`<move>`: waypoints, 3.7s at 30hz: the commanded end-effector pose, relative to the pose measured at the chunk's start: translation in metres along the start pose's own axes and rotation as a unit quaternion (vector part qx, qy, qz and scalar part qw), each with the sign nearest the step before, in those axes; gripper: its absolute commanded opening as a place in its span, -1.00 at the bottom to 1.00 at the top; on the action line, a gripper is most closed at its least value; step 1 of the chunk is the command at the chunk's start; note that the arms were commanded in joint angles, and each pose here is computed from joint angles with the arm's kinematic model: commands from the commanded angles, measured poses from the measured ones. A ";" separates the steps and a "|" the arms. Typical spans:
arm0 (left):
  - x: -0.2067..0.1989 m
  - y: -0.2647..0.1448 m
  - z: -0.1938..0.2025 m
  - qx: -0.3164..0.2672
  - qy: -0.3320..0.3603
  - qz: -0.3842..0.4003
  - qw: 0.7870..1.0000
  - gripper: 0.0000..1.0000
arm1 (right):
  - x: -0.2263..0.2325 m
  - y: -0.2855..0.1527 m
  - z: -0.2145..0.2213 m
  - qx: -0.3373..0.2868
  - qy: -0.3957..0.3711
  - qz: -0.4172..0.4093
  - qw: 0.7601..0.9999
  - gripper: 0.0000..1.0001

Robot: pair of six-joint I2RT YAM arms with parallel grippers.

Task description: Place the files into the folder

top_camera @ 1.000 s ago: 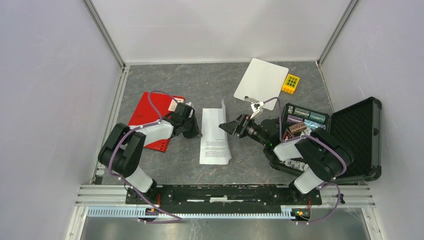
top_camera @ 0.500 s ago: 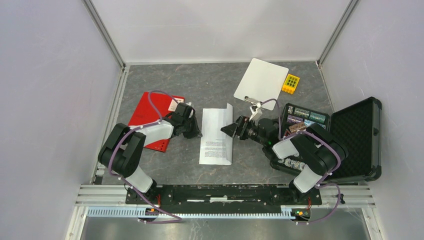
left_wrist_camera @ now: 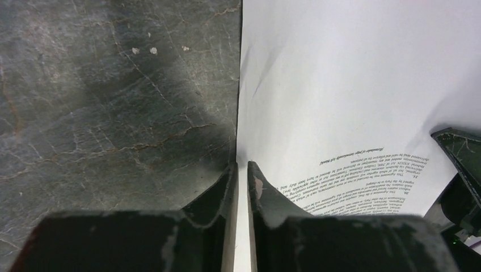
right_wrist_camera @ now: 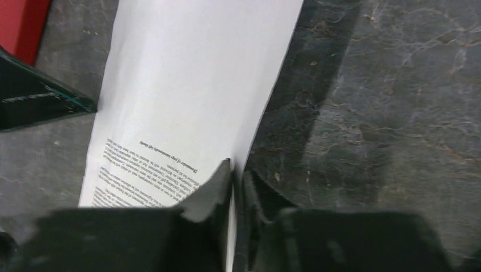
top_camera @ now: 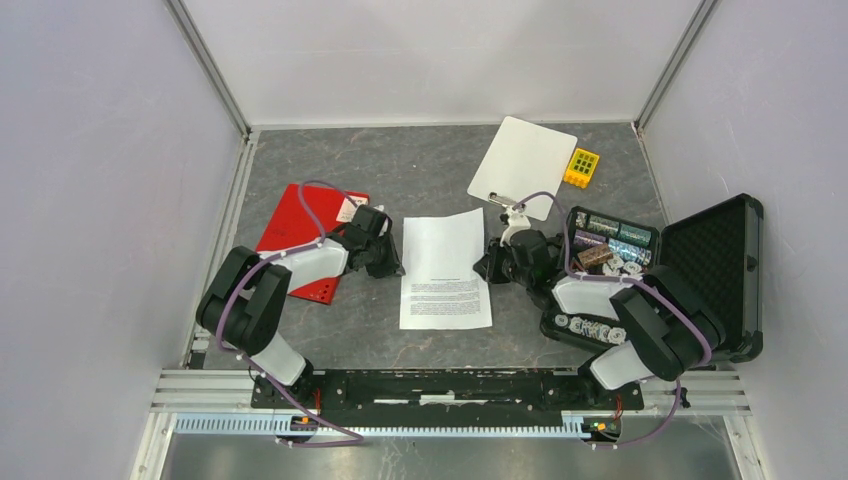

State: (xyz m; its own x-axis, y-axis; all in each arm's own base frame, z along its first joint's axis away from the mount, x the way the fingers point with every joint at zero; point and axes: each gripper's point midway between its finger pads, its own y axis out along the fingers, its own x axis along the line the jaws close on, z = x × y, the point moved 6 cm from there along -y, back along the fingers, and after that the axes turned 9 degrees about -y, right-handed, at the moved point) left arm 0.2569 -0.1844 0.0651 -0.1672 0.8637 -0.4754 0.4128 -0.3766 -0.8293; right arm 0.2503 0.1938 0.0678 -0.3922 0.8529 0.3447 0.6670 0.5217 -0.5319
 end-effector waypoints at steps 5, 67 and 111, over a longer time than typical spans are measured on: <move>-0.021 -0.050 -0.017 -0.018 0.061 0.004 0.998 -0.02 | 0.015 -0.012 -0.038 -0.040 -0.101 -0.075 0.991 -1.00; -0.020 -0.266 -0.065 -0.366 0.193 -0.016 0.910 -0.96 | 0.026 -0.075 -0.173 -0.127 -0.467 -0.047 0.874 0.96; 0.027 -0.259 -0.061 -0.421 0.189 -0.120 0.879 -0.96 | -0.134 0.095 -0.150 0.147 -0.365 -0.033 0.919 0.48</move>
State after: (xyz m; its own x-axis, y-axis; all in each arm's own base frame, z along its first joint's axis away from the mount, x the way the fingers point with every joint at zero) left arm 0.1966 -0.0421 0.2766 -0.1152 0.9918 -0.0561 0.9385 0.0902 -0.3332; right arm 0.4580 0.1268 0.0805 -0.8089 0.5657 -0.1601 0.4641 0.4472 -0.7646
